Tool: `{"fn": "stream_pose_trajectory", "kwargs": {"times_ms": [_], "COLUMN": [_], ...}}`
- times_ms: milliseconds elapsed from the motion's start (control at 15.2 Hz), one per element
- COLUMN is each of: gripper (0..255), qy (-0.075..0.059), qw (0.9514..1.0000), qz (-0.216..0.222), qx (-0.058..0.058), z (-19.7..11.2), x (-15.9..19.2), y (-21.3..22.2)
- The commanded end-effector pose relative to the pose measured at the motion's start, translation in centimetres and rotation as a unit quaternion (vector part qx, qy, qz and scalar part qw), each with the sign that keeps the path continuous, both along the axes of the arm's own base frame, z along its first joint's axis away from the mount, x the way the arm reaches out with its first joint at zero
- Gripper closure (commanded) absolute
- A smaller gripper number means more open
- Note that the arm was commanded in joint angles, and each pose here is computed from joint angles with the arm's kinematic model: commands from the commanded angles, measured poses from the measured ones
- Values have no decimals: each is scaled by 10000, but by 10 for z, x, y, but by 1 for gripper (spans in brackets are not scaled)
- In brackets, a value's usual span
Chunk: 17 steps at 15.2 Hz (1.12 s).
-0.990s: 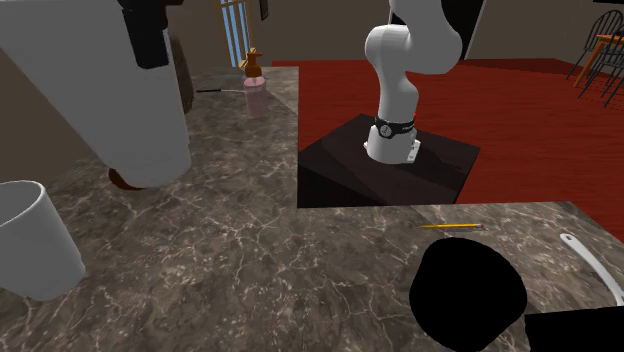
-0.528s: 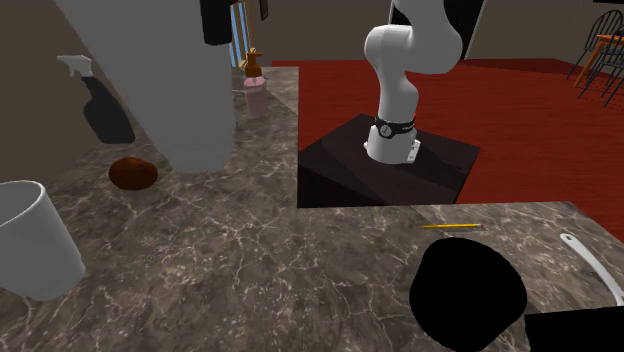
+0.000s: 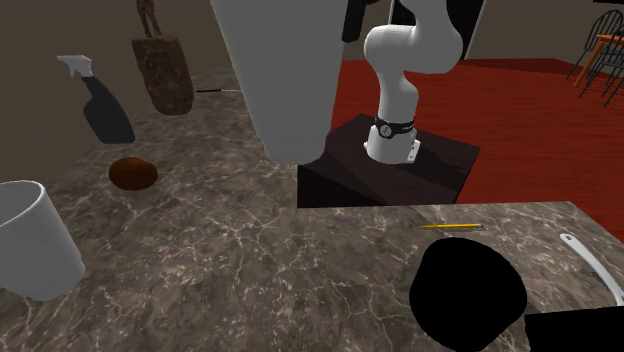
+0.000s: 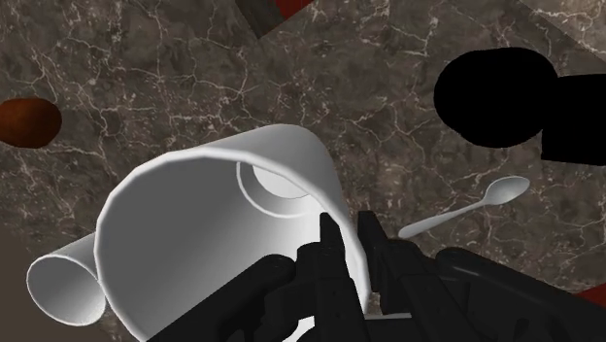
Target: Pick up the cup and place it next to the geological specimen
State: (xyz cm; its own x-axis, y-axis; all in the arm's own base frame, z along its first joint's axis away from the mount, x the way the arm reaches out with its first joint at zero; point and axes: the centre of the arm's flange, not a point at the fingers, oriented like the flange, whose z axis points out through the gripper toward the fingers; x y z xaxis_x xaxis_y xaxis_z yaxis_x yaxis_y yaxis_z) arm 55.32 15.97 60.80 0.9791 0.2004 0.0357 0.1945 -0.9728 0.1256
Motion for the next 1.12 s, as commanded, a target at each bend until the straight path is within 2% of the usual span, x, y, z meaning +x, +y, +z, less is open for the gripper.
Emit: {"fn": "stream_pose_trajectory", "kwargs": {"times_ms": [0,1056], "gripper": [255,255], "qy": [-1,-1], "qw": [10000,10000], "qz": [-6,-6], "qx": [-3,-3], "z": [0,1], "x": [-20,-169], "y": [22,171]}}
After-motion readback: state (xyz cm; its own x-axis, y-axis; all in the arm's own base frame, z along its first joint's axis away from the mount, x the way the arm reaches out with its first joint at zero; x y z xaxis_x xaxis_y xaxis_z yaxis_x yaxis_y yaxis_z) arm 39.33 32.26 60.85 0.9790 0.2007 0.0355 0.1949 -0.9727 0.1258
